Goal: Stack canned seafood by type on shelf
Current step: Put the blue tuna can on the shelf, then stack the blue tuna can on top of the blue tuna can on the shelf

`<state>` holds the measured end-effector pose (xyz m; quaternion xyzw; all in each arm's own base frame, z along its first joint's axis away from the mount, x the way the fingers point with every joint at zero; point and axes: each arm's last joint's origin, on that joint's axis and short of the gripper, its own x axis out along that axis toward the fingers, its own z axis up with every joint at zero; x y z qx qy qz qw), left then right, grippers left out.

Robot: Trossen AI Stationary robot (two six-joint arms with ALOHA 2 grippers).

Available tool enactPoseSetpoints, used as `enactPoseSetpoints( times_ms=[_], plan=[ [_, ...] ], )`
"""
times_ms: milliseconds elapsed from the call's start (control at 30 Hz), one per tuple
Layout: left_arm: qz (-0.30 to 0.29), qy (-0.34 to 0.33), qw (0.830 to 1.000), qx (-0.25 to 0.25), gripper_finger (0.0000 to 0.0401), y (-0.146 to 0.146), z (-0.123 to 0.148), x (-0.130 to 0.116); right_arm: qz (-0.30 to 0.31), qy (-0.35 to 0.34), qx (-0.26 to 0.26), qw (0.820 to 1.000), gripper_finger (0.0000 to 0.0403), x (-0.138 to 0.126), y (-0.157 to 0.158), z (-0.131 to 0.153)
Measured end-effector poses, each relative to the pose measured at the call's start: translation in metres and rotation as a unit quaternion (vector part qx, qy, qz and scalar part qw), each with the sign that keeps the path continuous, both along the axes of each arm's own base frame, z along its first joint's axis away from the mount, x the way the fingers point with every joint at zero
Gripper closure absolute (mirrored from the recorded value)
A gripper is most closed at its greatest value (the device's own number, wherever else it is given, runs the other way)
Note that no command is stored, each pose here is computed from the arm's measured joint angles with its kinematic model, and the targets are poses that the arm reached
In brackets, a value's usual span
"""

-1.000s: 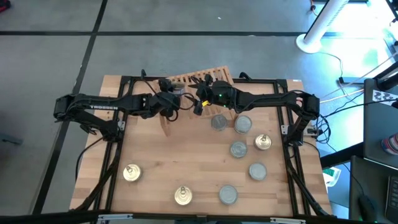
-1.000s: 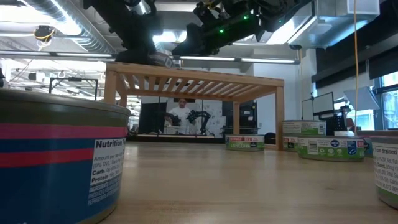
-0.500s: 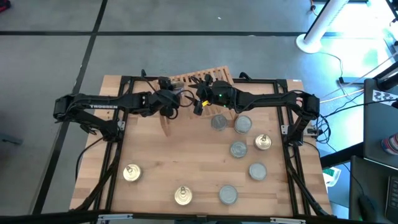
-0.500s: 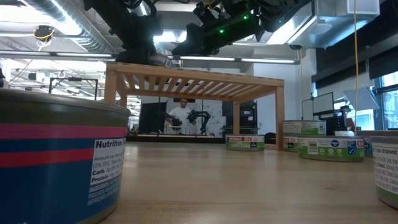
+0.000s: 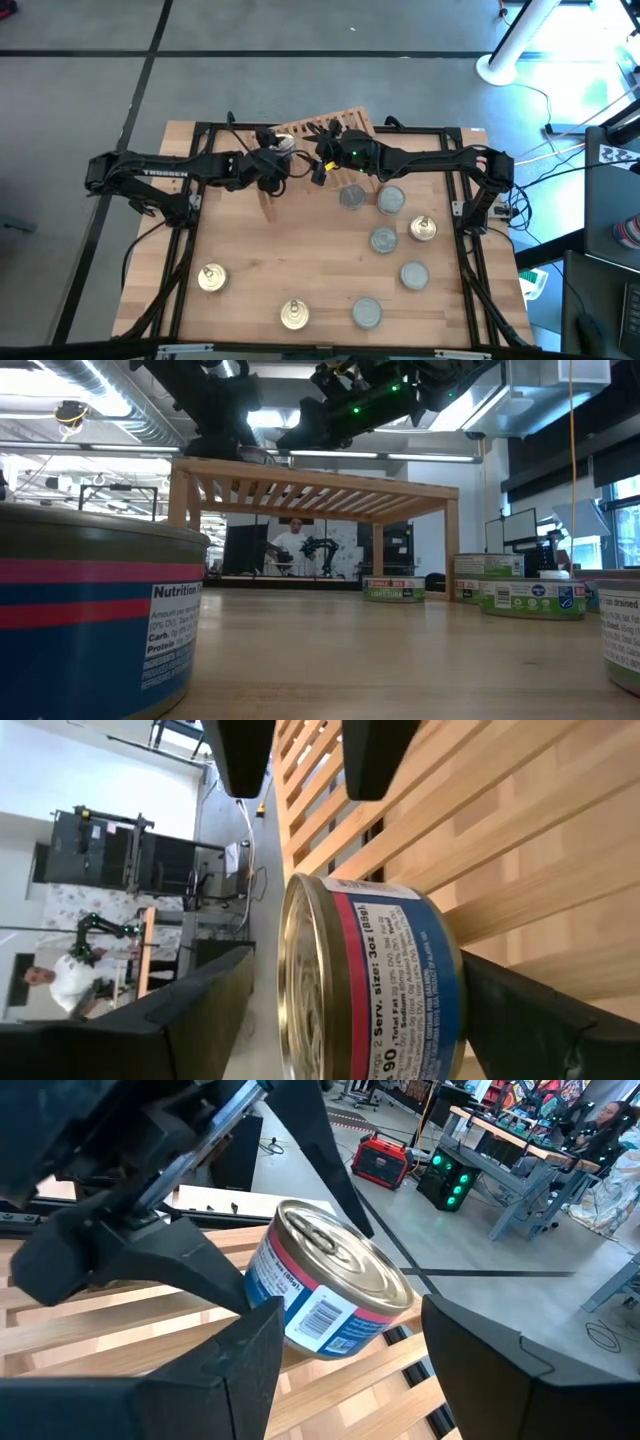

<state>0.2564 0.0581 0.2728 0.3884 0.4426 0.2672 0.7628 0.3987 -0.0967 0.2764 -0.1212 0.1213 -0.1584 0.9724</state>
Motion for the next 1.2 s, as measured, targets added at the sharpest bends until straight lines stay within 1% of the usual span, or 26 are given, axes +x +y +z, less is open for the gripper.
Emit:
enactPoseSetpoints(
  times_ms=[400, 667, 800, 1033, 1200],
  plan=[
    [0.005, -0.055, 0.998, -0.019, 0.0077, -0.009, 0.008, -0.003, 0.000, 0.002, 0.000, 1.000, 0.0166, 0.000, 0.000, 0.000],
    [0.020, -0.094, 0.993, -0.061, 0.0077, -0.010, 0.010, -0.007, 0.000, 0.009, 0.002, 1.000, 0.0166, 0.000, 0.000, -0.002],
    [0.024, -0.105, 0.992, -0.070, 0.0077, -0.011, 0.010, -0.007, 0.000, 0.013, 0.003, 1.000, 0.0166, 0.000, 0.000, -0.002],
    [-0.006, -0.106, 0.992, -0.071, 0.0077, -0.028, 0.010, -0.004, 0.000, 0.013, 0.003, 1.000, 0.0166, -0.001, 0.000, -0.003],
    [-0.013, -0.109, 0.993, -0.042, 0.0077, -0.048, 0.014, -0.006, 0.000, 0.013, 0.003, 1.000, 0.0166, 0.000, 0.000, -0.002]
  ],
)
